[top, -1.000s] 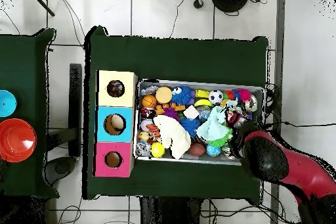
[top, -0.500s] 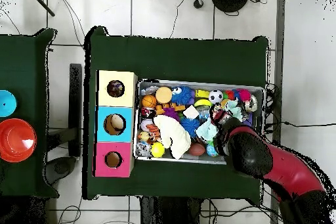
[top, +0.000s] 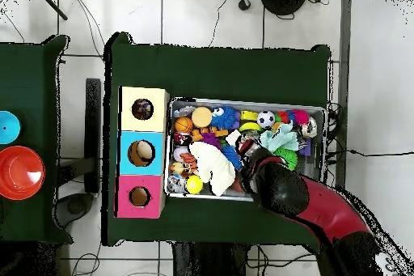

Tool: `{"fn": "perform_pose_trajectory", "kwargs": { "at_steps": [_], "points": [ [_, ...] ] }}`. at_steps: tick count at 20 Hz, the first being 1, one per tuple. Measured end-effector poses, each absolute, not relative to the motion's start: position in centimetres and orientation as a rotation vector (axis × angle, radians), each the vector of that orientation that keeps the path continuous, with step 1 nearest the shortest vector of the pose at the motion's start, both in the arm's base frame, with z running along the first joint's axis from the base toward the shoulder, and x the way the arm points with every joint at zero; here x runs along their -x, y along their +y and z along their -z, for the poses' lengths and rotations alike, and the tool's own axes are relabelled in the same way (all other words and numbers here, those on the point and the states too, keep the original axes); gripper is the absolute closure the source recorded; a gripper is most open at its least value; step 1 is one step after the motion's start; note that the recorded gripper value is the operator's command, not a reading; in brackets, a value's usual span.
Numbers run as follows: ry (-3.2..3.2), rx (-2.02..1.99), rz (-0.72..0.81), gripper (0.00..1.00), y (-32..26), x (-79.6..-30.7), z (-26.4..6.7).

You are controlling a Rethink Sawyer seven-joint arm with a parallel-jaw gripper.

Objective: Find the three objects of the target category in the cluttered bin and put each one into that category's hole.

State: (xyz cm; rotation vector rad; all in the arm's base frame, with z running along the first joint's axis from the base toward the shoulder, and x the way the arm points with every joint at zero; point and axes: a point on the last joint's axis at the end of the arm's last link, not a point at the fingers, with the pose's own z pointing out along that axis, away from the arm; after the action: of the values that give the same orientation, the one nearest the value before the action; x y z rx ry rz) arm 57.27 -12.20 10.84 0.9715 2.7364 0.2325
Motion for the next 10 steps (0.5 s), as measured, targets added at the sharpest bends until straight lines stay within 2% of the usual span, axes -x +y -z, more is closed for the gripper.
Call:
{"fn": "perform_pose_trajectory", "kwargs": {
  "at_steps": [10],
  "points": [
    [2.739, -1.139, -0.290, 1.00, -4.9, -57.4, -10.6]
  ]
}}
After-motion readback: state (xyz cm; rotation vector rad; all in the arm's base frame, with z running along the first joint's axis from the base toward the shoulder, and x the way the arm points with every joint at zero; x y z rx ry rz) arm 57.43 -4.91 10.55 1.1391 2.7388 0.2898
